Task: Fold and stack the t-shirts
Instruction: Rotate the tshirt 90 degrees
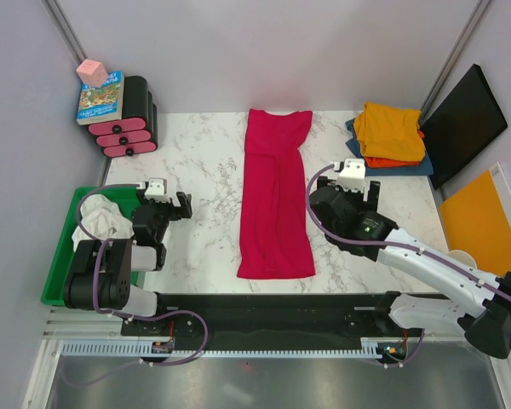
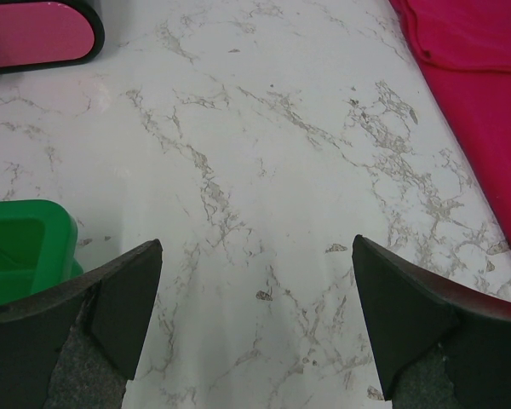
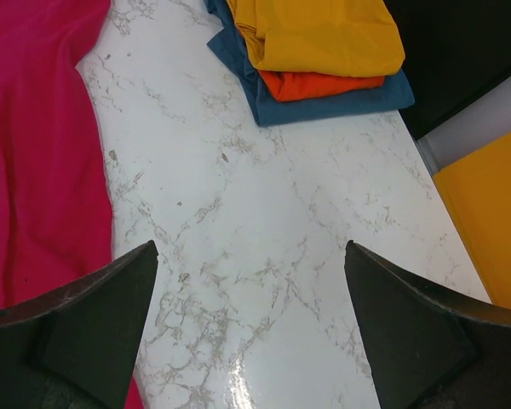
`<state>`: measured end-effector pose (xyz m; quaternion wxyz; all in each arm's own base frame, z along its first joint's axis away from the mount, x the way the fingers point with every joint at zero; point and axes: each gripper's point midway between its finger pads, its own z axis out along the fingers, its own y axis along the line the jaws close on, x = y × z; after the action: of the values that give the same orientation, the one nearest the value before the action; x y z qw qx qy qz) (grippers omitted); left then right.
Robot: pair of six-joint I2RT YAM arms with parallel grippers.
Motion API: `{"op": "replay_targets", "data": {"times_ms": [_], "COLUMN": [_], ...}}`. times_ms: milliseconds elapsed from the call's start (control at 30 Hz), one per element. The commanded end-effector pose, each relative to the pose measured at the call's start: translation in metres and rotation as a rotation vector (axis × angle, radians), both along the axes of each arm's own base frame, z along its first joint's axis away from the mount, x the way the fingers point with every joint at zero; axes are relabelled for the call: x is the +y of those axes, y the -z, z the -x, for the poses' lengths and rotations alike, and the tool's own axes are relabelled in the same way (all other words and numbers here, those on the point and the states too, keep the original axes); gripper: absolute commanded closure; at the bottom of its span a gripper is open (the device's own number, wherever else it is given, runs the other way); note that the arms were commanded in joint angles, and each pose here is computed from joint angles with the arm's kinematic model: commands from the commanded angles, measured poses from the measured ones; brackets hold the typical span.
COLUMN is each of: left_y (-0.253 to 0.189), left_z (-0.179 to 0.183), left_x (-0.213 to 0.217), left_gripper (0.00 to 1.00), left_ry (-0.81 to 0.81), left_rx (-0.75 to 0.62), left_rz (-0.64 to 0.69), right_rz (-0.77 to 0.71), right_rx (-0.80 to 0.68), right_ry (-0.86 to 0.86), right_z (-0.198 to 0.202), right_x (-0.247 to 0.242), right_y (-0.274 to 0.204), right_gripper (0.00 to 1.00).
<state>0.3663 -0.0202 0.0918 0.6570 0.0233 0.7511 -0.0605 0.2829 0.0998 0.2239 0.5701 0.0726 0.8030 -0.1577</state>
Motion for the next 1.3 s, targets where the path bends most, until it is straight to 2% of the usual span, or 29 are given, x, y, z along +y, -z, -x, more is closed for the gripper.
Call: {"op": "replay_targets", "data": {"times_ms": [0, 100, 167, 200, 267, 300, 333, 400, 433, 467, 533, 567, 600, 667, 700, 733, 767, 800, 867, 933, 1033, 1100, 1167, 1233, 1267], "left_y": [-0.013, -0.010, -0.062, -0.047, -0.102, -0.109, -0.107, -0.096, -0.088, -0.074, -0.057, -0.055, -0.050, -0.032, -0.027, -0.014, -0.025, -0.033, -0.039, -0.032, -0.007, -0.001, 0.009, 0.019, 0.023], "left_z": [-0.006, -0.004, -0.013, -0.006, -0.016, -0.015, -0.013, 0.000, 0.021, 0.032, 0.063, 0.077, 0.088, 0.115, 0.127, 0.138, 0.132, 0.142, 0.162, 0.173, 0.200, 0.212, 0.221, 0.223, 0.223], "left_x": [0.003, 0.003, -0.004, -0.020, -0.032, -0.042, -0.047, -0.057, -0.065, -0.089, -0.097, -0.097, -0.108, -0.107, -0.121, -0.129, -0.152, -0.164, -0.183, -0.181, -0.188, -0.198, -0.201, -0.203, -0.203], "left_gripper": [0.00, 0.00, 0.00, 0.00, 0.00, 0.00, 0.00, 0.00, 0.00, 0.00, 0.00, 0.00, 0.00, 0.00, 0.00, 0.00, 0.00, 0.00, 0.00, 0.00, 0.00, 0.02, 0.21, 0.51, 0.60], "left_ry": [-0.006, -0.006, -0.020, -0.019, -0.035, -0.068, -0.119, -0.215, -0.219, -0.150, -0.194, -0.243, -0.277, -0.310, -0.271, -0.200, -0.052, 0.055, 0.172, 0.168, 0.205, 0.242, 0.243, 0.253, 0.250], "left_rx": [-0.051, -0.028, -0.091, 0.049, 0.002, 0.032, 0.168, 0.337, 0.492, 0.569, 0.684, 0.716, 0.762, 0.815, 0.872, 0.920, 0.881, 0.881, 0.857, 0.865, 0.969, 0.966, 0.980, 0.991, 0.995], "left_rz": [-0.035, -0.035, -0.090, -0.114, -0.147, -0.171, -0.121, -0.103, -0.071, -0.091, -0.063, 0.000, 0.156, 0.307, 0.409, 0.425, 0.468, 0.460, 0.375, 0.310, 0.263, 0.240, 0.215, 0.214, 0.218], "right_rz": [0.019, 0.018, -0.006, -0.033, -0.041, -0.040, -0.030, -0.021, -0.011, -0.011, -0.022, -0.025, -0.033, -0.061, -0.068, -0.077, -0.094, -0.095, -0.133, -0.141, -0.212, -0.269, -0.298, -0.306, -0.306], "right_rx": [0.035, 0.061, 0.054, 0.044, 0.039, 0.043, 0.047, 0.048, 0.049, 0.049, 0.055, 0.057, 0.056, 0.044, 0.043, 0.038, 0.027, 0.036, 0.063, 0.117, 0.203, 0.233, 0.238, 0.260, 0.264], "right_ry": [-0.040, -0.057, -0.059, -0.066, -0.065, -0.067, -0.062, -0.040, -0.026, -0.021, -0.013, -0.011, -0.009, 0.005, 0.001, 0.002, -0.004, -0.016, -0.088, -0.118, -0.163, -0.181, -0.183, -0.180, -0.182], "right_z": [0.002, 0.005, 0.007, 0.009, 0.011, 0.011, 0.012, 0.013, 0.013, 0.014, 0.015, 0.015, 0.015, 0.016, 0.017, 0.018, 0.019, 0.022, 0.025, 0.031, 0.044, 0.052, 0.057, 0.061, 0.062], "right_x": [-0.002, -0.004, -0.006, -0.006, -0.008, -0.009, -0.010, -0.014, -0.017, -0.018, -0.018, -0.017, -0.017, -0.018, -0.017, -0.018, -0.019, -0.019, -0.009, -0.006, 0.006, 0.011, 0.011, 0.011, 0.011], "right_y": [-0.005, -0.004, -0.007, -0.010, -0.010, -0.009, -0.007, -0.005, -0.002, 0.000, 0.008, 0.009, 0.010, 0.008, 0.008, 0.008, 0.005, 0.009, 0.015, 0.027, 0.050, 0.064, 0.068, 0.075, 0.076], "right_gripper": [0.02, 0.02, 0.02, 0.02, 0.02, 0.02, 0.02, 0.02, 0.02, 0.02, 0.02, 0.02, 0.02, 0.02, 0.02, 0.02, 0.02, 0.02, 0.02, 0.02, 0.08, 0.10, 0.13, 0.16, 0.17]}}
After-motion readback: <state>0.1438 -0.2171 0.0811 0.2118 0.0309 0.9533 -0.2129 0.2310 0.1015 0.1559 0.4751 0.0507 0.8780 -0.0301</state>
